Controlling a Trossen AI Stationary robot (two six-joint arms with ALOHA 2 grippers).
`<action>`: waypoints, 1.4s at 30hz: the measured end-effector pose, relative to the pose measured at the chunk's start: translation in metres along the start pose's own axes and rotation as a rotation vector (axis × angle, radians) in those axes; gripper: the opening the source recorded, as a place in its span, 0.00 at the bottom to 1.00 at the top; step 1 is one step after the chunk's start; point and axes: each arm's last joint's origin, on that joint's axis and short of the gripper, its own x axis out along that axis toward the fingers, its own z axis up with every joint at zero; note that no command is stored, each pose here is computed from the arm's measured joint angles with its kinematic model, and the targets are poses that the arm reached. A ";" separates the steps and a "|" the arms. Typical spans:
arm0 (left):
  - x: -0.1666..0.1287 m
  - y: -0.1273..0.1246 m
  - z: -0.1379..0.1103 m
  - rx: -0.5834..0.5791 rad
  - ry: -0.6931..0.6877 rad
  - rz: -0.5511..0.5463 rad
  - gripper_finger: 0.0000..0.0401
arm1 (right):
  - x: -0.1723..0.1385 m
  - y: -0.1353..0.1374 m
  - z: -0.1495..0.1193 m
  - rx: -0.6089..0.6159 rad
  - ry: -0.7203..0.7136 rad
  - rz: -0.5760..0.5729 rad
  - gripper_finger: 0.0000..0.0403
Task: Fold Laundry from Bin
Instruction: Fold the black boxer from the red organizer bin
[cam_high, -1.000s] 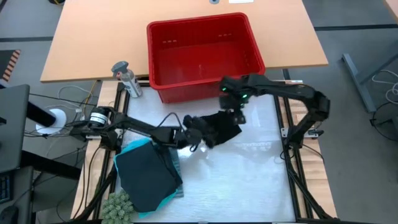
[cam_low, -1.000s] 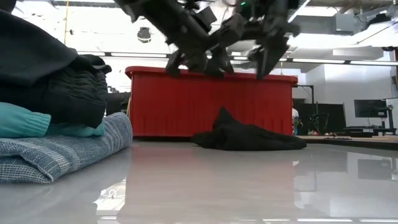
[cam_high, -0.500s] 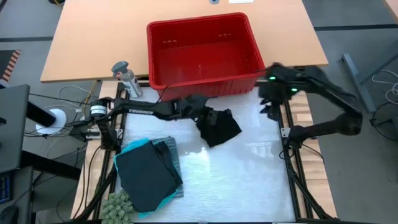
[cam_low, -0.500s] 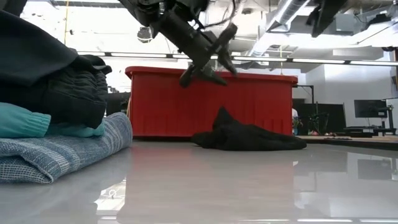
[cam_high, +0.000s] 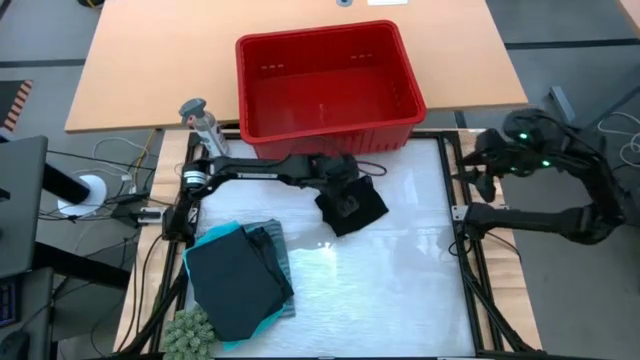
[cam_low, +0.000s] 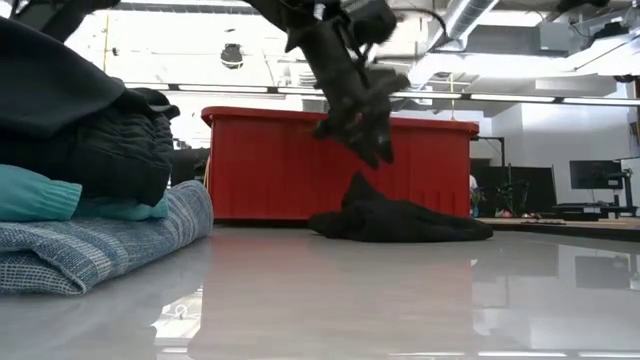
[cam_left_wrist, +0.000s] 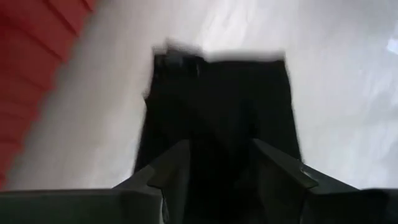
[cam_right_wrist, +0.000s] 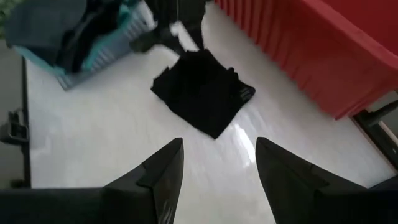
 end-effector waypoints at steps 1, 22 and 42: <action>0.005 -0.001 -0.003 0.013 0.040 0.003 0.38 | -0.004 0.001 -0.004 0.011 -0.017 0.000 0.56; 0.039 -0.014 -0.025 0.103 0.119 0.113 0.34 | -0.040 0.007 -0.040 0.126 -0.169 -0.009 0.56; 0.065 -0.018 -0.037 0.120 0.134 0.120 0.24 | -0.040 0.007 -0.040 0.118 -0.165 -0.007 0.56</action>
